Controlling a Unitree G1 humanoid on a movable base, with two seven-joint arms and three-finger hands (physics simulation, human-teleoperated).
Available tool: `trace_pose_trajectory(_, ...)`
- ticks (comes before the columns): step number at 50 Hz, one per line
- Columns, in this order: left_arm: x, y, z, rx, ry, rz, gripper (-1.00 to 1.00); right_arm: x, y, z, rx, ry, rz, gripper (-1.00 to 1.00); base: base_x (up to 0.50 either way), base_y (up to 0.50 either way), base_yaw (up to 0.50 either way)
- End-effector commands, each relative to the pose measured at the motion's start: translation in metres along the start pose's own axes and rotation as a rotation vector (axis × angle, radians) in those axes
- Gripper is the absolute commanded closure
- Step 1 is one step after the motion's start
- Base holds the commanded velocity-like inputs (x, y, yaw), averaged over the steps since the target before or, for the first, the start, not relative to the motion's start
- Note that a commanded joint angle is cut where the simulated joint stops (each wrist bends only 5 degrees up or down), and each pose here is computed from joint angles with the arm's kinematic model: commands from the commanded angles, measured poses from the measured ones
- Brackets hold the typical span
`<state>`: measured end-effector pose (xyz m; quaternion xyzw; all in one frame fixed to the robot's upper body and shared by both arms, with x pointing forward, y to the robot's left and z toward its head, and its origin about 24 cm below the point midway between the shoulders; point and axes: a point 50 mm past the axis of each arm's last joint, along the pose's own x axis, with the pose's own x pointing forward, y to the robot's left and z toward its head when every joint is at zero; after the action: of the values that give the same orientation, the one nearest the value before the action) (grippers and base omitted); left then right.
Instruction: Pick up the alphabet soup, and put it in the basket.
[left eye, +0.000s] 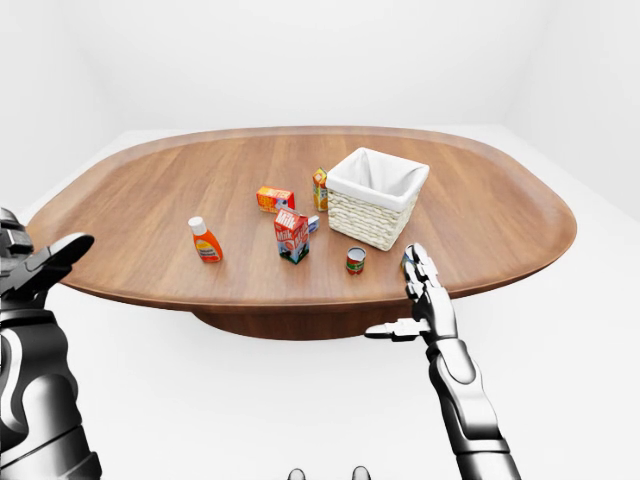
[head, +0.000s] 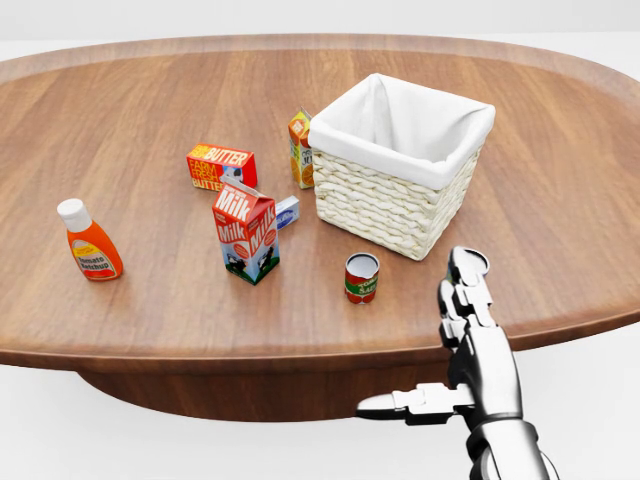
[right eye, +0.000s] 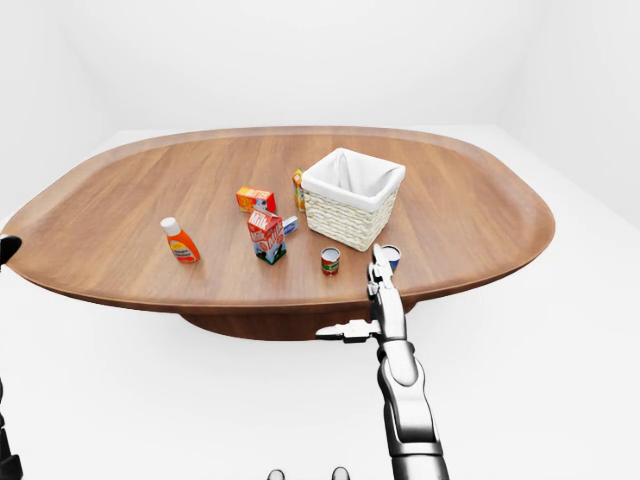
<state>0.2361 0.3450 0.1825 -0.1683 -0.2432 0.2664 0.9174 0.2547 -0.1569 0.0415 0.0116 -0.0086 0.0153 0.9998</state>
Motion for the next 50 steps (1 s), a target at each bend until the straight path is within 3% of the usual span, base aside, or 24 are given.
trace_pose_trajectory(1,0.007,0.009,0.002,-0.026,0.014,0.041,-1.0,0.001,0.0,0.0,-0.002,-0.001,0.002,-1.0,0.0,0.0,0.0)
trace_pose_trajectory(14,0.003,0.013,0.002,-0.024,0.015,0.048,-1.0,0.001,0.001,-0.002,-0.008,0.009,0.0,-1.0,0.0,0.0,0.0)
trace_pose_trajectory(15,-0.122,-0.076,-0.13,0.074,0.497,-0.402,-1.0,0.0,0.001,0.002,-0.008,0.004,-0.002,-1.0,0.0,0.0,0.0)
trace_pose_trajectory(16,-0.133,-0.077,-0.14,0.088,0.545,-0.424,-1.0,0.0,0.001,0.002,-0.008,0.004,-0.002,-1.0,0.0,0.0,0.0)
trace_pose_trajectory(50,-0.132,-0.08,-0.14,0.112,0.526,-0.443,-1.0,-0.007,-0.01,0.02,-0.045,-0.101,-0.092,-1.0,0.0,0.0,0.0)
